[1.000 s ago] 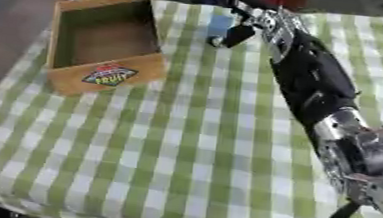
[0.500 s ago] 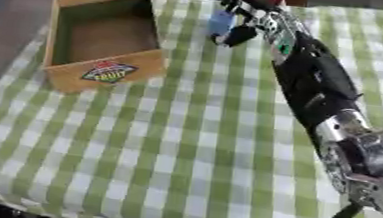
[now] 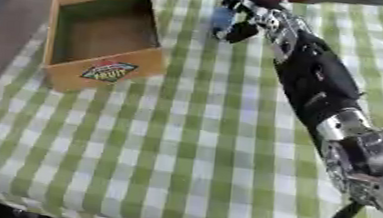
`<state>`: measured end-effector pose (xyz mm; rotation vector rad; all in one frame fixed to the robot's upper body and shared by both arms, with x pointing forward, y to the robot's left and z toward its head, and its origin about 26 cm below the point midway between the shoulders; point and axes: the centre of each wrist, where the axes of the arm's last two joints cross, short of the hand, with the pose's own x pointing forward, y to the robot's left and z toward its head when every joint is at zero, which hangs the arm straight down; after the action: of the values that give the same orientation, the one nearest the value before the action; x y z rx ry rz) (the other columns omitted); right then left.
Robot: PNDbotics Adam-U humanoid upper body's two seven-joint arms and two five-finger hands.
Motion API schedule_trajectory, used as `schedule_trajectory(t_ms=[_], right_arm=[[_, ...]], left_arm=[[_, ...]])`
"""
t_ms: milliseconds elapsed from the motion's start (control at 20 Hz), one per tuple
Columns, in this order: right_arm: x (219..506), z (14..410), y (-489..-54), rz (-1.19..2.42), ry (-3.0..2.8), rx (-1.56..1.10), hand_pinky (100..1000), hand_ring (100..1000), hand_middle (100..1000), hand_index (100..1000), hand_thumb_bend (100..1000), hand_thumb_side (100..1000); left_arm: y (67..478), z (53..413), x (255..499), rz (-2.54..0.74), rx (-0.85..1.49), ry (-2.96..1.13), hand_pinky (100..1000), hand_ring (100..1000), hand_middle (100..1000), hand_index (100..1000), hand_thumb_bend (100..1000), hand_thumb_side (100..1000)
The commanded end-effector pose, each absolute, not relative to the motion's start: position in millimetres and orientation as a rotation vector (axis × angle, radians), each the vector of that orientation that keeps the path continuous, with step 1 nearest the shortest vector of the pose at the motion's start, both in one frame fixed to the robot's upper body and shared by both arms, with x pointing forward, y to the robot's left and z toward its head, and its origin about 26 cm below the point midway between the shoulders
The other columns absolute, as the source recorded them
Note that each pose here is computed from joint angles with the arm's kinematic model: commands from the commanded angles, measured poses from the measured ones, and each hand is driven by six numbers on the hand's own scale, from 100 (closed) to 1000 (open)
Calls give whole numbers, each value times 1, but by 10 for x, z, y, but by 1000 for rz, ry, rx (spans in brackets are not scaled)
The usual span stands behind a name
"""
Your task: Pick up objects on the table and place them in the box.
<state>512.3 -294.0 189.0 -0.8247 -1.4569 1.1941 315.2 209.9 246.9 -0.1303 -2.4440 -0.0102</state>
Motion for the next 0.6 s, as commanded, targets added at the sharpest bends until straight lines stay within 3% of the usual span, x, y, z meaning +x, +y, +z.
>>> schedule_trajectory(t_ms=[50, 250, 500, 600], right_arm=[[5123, 2008, -3003, 1178, -1484, -895, 689, 798, 678, 808, 233, 274], [5121, 1994, -3011, 1164, -1508, -932, 687, 790, 690, 820, 248, 264], [5121, 1972, -3021, 1166, -1502, -967, 707, 818, 799, 906, 313, 305], [5120, 1960, -3024, 1178, -1487, -969, 702, 808, 756, 849, 285, 280]], left_arm=[[2120, 2563, 3118, -13, -126, -2479, 646, 583, 612, 820, 218, 640], [2121, 2562, 3118, -13, -125, -2479, 646, 583, 612, 820, 219, 639], [2121, 2564, 3118, -13, -125, -2480, 646, 582, 612, 820, 219, 639], [2121, 2565, 3118, -13, -125, -2480, 646, 582, 611, 820, 219, 638]])
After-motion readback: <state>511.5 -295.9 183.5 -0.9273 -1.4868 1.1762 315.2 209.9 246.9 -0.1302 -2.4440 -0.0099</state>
